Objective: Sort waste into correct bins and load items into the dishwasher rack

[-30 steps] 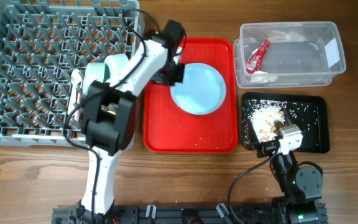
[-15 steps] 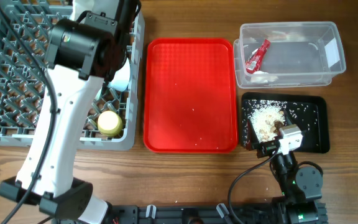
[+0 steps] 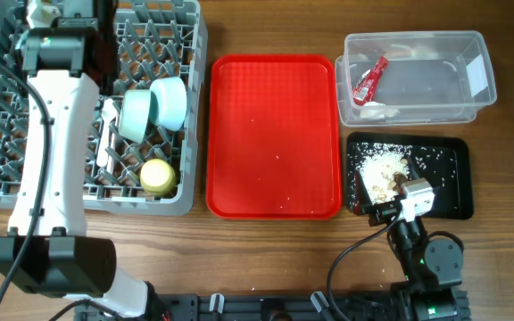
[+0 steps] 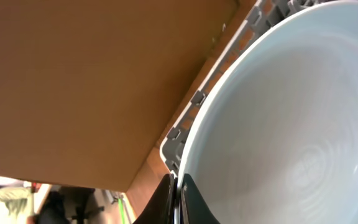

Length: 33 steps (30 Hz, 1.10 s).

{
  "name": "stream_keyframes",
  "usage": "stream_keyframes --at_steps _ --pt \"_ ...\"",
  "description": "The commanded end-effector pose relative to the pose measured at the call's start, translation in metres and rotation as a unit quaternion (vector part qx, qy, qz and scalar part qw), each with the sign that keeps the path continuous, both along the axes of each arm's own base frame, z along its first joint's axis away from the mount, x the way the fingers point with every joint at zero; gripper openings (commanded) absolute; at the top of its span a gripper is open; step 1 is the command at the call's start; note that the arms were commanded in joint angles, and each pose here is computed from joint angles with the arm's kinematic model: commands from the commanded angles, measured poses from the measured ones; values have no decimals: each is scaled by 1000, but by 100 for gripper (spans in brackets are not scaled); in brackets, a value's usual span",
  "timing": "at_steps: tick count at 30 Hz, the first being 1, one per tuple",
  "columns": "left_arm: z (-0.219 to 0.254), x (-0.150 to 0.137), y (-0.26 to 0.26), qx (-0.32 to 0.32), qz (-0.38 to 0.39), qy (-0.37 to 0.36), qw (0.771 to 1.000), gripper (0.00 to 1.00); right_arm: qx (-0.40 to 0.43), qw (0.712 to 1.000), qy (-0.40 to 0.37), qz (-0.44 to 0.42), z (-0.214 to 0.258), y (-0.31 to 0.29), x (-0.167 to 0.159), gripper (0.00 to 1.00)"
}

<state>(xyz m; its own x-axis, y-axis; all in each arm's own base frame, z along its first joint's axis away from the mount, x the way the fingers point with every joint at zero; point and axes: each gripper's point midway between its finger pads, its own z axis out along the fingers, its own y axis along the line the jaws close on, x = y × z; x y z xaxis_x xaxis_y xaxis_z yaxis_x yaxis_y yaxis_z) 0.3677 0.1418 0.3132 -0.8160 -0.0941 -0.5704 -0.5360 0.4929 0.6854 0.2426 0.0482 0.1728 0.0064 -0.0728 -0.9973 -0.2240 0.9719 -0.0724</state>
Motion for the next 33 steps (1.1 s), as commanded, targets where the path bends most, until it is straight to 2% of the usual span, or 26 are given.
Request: stream_keyframes --at_steps 1,6,15,33 --pt "-11 12 3 -1 -25 26 999 4 -2 1000 -8 0 3 0 -1 100" --pt "-25 41 10 -20 -96 51 994 4 -2 1000 -8 0 3 0 -1 100" --pt "-62 38 34 -107 -102 48 988 4 -1 1000 -8 0 3 0 -1 100" --pt "-58 48 35 -90 -118 45 988 4 -2 1000 -8 0 3 -1 0 100"
